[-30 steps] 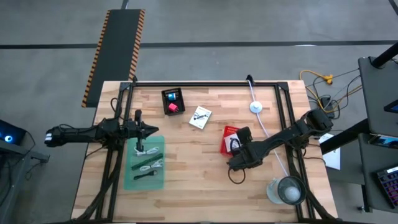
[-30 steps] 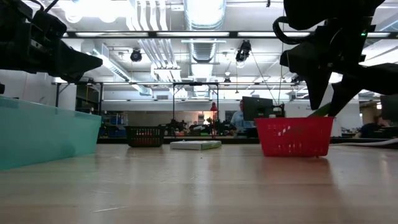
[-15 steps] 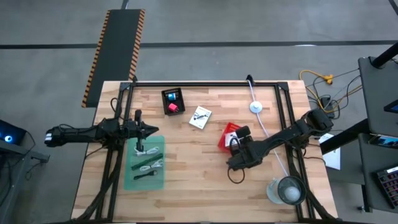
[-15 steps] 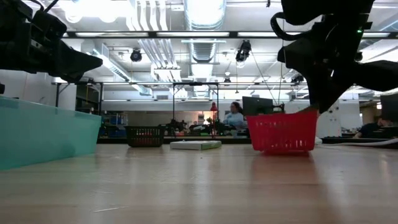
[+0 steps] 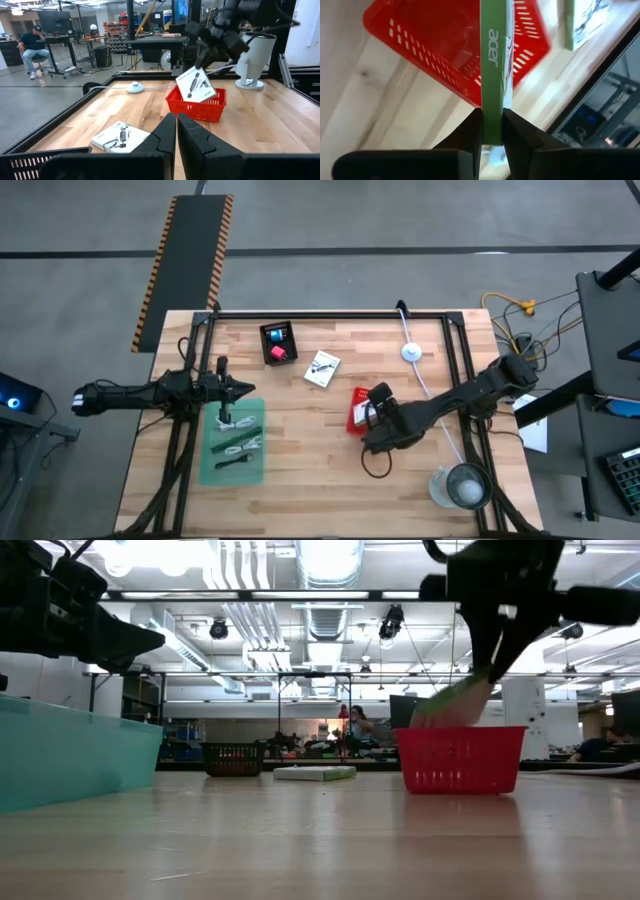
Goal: Pick and place items into bin
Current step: Put the bottom white USB box into the orange bin
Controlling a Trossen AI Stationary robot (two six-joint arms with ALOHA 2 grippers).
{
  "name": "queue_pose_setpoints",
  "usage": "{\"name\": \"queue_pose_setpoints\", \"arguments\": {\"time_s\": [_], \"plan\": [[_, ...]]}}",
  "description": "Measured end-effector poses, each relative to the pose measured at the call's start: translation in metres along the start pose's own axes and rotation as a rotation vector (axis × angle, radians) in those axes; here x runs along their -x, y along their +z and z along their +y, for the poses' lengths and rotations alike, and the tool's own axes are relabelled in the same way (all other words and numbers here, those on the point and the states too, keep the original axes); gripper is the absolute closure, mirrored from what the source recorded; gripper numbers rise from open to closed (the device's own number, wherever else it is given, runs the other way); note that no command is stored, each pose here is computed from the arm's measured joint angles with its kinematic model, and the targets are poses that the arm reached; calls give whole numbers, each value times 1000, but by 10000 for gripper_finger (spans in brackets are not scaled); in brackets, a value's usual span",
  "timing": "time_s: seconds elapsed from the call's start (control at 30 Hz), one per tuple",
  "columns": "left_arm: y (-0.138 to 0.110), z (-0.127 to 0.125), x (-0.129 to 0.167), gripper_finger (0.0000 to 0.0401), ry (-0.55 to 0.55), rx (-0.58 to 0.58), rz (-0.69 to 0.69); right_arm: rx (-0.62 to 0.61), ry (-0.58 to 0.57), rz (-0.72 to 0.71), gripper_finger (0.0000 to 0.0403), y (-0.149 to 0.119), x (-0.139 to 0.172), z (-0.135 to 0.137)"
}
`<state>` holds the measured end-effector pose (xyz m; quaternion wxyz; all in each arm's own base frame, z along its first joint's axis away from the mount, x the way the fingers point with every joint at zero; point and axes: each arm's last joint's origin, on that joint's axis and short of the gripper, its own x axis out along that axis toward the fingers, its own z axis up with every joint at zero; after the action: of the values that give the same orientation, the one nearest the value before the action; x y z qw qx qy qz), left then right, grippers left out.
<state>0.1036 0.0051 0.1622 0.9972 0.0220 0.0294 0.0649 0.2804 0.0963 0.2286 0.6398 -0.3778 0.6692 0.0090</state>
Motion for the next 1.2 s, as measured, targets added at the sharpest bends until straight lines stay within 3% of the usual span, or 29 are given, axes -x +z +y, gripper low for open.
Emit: {"name": "queue_pose_setpoints", "arguments": {"time_s": [0.13,0.27,0.53,0.73,1.2], "plan": [[0,0,0,399,0,0,0,-44,-9,-60,350,-5,17,-13],[0,0,0,399,0,0,1,-301,-3,-117,350,-16,30,-30],[0,0,0,399,0,0,0,-700,189,-214,350,-36,48,-46],[0,0,0,399,0,0,0,-1011,257,-274,350,-38,50,-58],[0,0,0,399,0,3,-1,-1255,334,-172,371,-30,30,-58]]}}
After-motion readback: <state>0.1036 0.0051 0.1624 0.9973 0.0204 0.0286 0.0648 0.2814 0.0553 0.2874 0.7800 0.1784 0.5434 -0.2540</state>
